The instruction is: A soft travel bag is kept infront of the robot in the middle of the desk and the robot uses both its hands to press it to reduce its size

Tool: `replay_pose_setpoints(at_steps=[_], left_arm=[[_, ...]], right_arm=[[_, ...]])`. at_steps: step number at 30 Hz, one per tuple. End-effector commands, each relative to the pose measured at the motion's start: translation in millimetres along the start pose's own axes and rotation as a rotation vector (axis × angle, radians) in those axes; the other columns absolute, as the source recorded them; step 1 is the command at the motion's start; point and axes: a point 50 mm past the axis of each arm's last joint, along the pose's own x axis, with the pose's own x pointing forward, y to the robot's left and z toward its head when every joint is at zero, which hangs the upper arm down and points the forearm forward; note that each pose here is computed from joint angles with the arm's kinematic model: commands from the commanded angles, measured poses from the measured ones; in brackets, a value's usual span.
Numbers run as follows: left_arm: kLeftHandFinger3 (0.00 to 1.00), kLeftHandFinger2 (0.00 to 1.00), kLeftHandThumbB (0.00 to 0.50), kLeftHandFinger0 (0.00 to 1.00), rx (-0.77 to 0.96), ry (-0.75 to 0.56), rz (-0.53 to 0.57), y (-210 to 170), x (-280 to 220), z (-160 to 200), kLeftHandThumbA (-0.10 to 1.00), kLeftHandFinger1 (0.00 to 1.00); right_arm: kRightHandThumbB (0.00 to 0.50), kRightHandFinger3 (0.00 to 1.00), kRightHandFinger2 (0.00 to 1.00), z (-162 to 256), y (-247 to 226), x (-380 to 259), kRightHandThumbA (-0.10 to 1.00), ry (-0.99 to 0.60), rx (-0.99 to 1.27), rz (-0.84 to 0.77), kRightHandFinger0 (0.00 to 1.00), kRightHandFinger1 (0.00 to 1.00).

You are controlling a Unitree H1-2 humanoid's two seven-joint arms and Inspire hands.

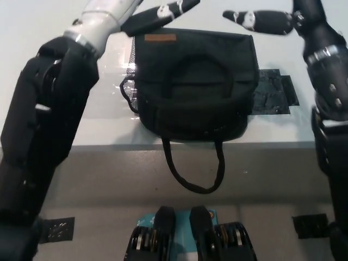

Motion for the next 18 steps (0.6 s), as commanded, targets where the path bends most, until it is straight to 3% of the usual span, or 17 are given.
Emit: replay_pose_setpoints(at_steps=[1,5,9,13,18], left_arm=[[1.0,1.0,0.302,1.0,0.059,0.013,0.08,25,23,5,1.0,1.0],[1.0,1.0,0.306,1.0,0.041,0.097,0.045,14,38,-11,1.0,1.0],[1.0,1.0,0.3,1.0,0.07,0.123,0.014,-2,48,-15,1.0,1.0],[1.0,1.0,0.329,1.0,0.096,0.152,0.008,-6,60,-18,1.0,1.0],[1.0,1.0,0.322,1.0,0.1,0.173,0.007,-7,73,-17,1.0,1.0]], right_arm=[[0.264,1.0,1.0,19,-2,33,1.0,-0.029,0.046,-0.03,1.0,1.0],[0.289,1.0,1.0,7,10,50,1.0,0.037,0.114,-0.001,1.0,1.0],[0.274,1.0,1.0,-6,17,51,1.0,0.081,0.093,0.005,1.0,1.0],[0.305,1.0,1.0,-10,20,67,1.0,0.112,0.121,0.008,1.0,1.0],[0.316,1.0,1.0,-20,24,79,1.0,0.151,0.108,0.03,1.0,1.0]])
